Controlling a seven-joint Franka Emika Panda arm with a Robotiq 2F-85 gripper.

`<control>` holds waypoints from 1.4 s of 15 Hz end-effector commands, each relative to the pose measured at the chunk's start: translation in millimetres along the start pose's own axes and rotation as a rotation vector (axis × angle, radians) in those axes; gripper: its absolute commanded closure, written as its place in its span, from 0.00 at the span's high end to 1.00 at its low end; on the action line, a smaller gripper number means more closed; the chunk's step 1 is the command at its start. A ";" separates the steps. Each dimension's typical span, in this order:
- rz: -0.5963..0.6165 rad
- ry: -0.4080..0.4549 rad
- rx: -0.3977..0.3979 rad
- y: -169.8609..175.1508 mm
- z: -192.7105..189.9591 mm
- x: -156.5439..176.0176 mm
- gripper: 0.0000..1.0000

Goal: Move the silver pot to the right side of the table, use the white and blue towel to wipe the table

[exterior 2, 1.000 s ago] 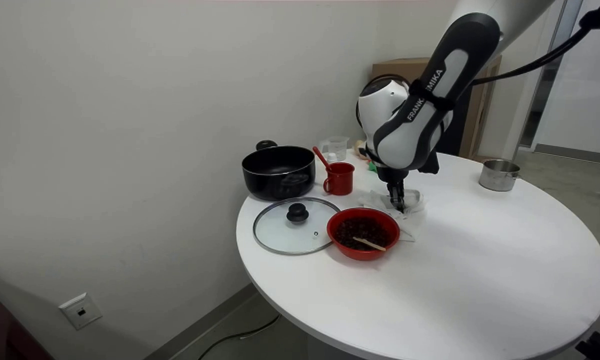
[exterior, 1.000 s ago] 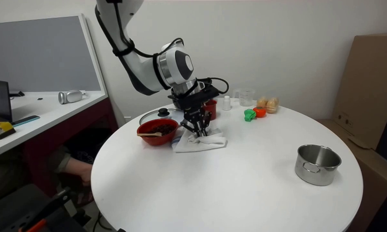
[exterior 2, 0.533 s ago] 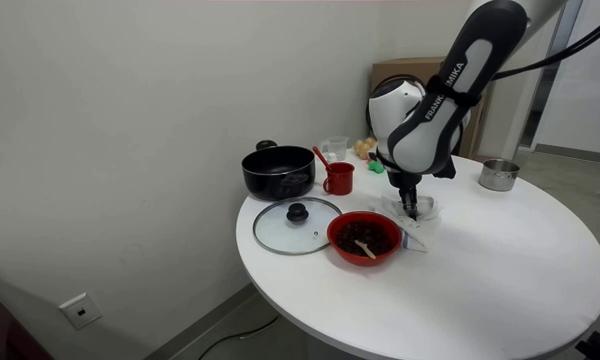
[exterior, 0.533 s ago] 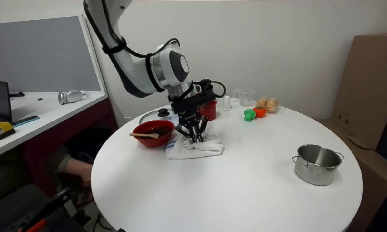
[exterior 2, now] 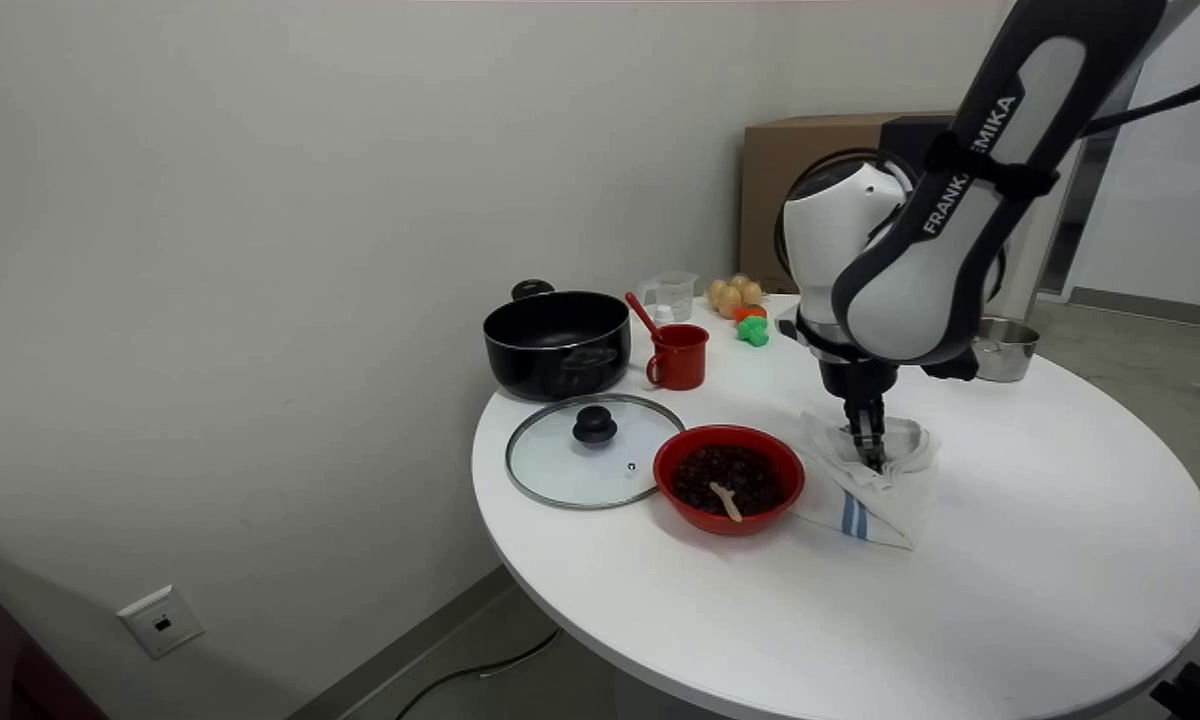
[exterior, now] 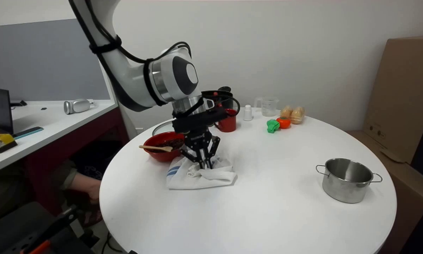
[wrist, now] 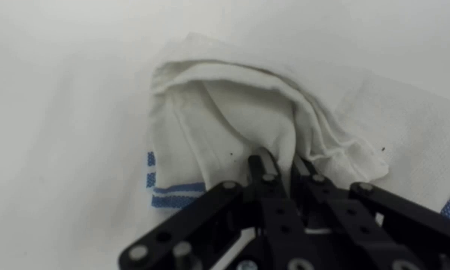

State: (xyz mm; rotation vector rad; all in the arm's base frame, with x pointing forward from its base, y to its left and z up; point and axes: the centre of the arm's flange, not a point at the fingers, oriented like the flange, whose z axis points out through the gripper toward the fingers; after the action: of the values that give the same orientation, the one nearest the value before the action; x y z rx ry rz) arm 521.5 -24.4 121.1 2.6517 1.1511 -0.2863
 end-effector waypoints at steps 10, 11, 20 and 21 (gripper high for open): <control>0.119 -0.034 0.012 -11.1 21.3 -87.2 0.03; 0.154 -0.034 0.014 0.5 26.1 -103.5 0.03; 0.406 -0.013 0.038 67.3 63.4 -221.0 0.03; 0.414 -0.009 0.042 67.6 61.2 -220.2 0.36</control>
State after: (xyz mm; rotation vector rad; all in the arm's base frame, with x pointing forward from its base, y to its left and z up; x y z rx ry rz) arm 416.0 -237.7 131.0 2.8211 0.5815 -0.2826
